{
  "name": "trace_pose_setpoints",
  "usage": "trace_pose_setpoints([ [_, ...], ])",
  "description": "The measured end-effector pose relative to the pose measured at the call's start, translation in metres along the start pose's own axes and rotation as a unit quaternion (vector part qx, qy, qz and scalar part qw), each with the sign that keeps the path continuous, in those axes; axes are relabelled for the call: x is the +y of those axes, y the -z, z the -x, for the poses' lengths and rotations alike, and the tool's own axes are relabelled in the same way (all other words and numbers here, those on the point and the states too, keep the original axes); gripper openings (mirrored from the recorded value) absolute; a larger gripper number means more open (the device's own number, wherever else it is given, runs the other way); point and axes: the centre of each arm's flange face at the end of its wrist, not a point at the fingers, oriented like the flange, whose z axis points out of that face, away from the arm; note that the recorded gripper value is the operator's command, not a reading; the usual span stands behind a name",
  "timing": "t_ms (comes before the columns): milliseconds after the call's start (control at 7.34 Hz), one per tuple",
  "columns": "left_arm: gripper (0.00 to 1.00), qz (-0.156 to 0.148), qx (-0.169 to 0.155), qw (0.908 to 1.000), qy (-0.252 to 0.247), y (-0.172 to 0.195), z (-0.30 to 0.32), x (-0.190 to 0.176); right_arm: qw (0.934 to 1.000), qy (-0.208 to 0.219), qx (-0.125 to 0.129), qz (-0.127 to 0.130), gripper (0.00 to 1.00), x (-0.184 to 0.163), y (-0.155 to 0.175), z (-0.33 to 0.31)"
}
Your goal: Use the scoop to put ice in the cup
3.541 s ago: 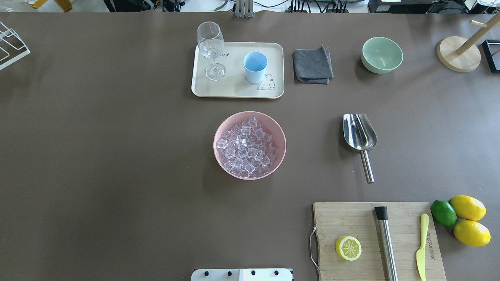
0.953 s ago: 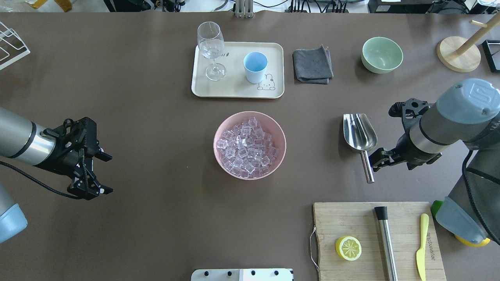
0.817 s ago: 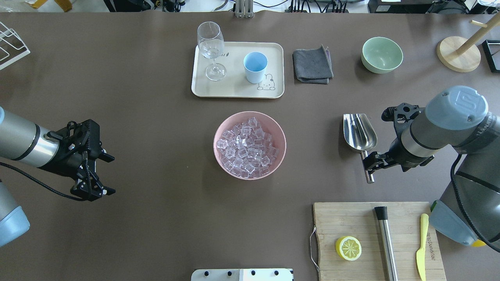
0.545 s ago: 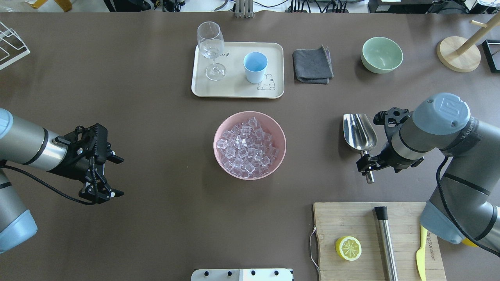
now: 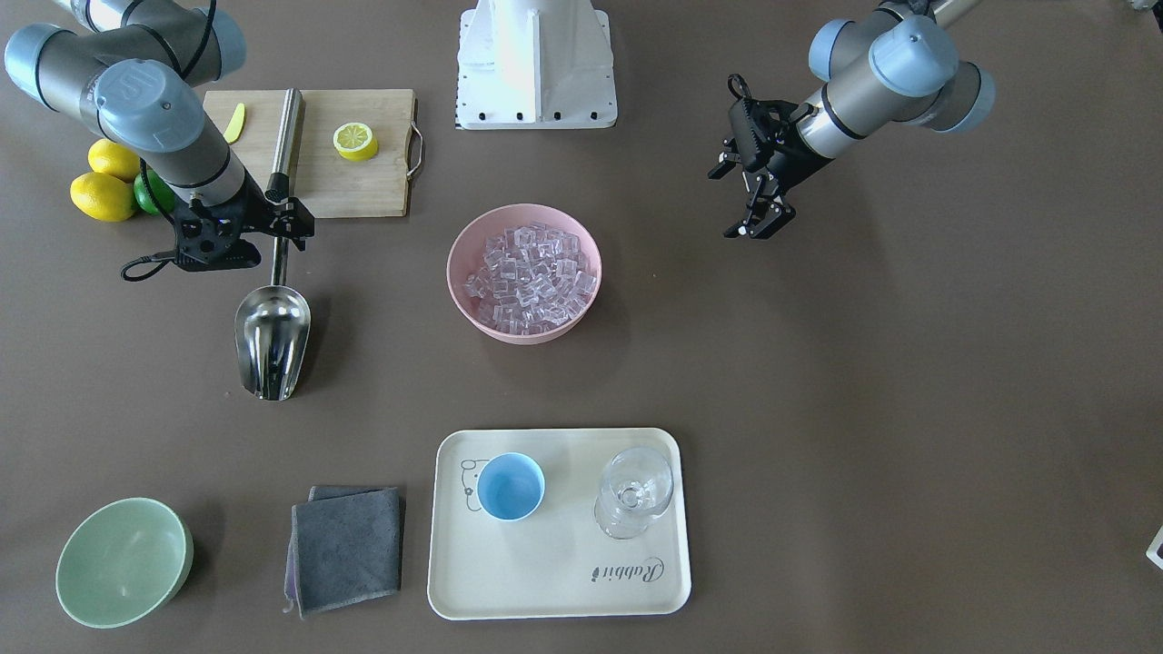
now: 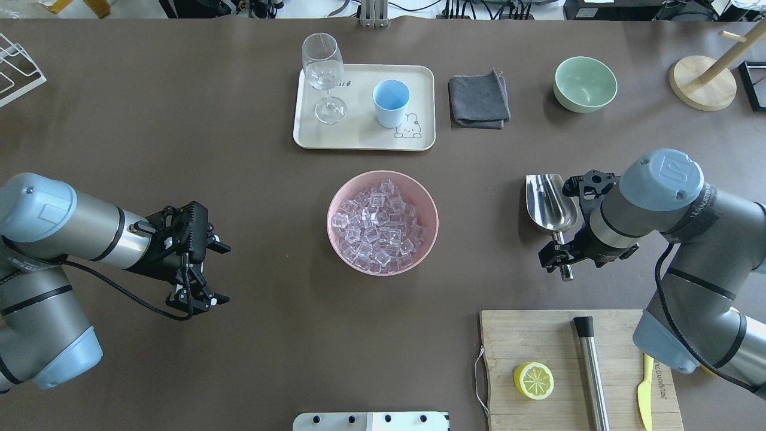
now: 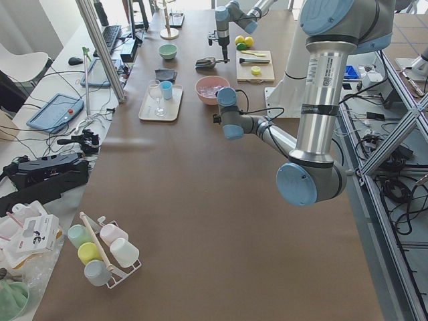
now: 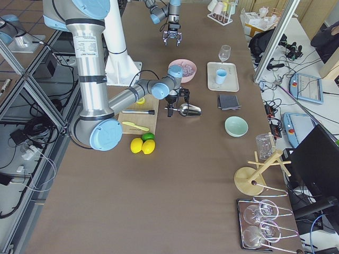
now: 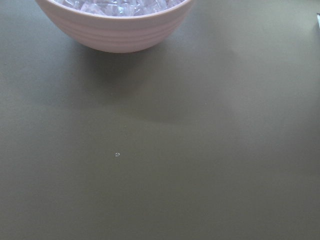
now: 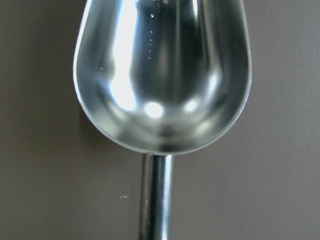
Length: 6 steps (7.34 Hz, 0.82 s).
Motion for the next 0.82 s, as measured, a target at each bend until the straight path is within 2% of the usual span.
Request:
trace_pose_setpoints([
  [272, 0.98, -0.002, 0.003, 1.0, -0.006, -0.014, -0.001, -0.001, 1.0, 0.001, -0.003, 0.001, 0.94, -0.004, -0.002, 0.007],
  [409, 0.98, -0.009, -0.012, 0.9998, -0.011, -0.017, 0.002, -0.005, 1.0, 0.001, -0.003, 0.001, 0.9, -0.005, -0.002, 0.009],
  [681, 0.98, -0.031, -0.055, 0.9973, -0.037, -0.041, -0.016, -0.02, 1.0, 0.001, -0.004, 0.001, 0.9, -0.005, -0.003, 0.009],
  [817, 0.98, -0.037, -0.064, 0.9963, -0.045, -0.055, -0.031, -0.025, 1.0, 0.001, -0.004, 0.002, 0.88, -0.005, -0.003, 0.009],
])
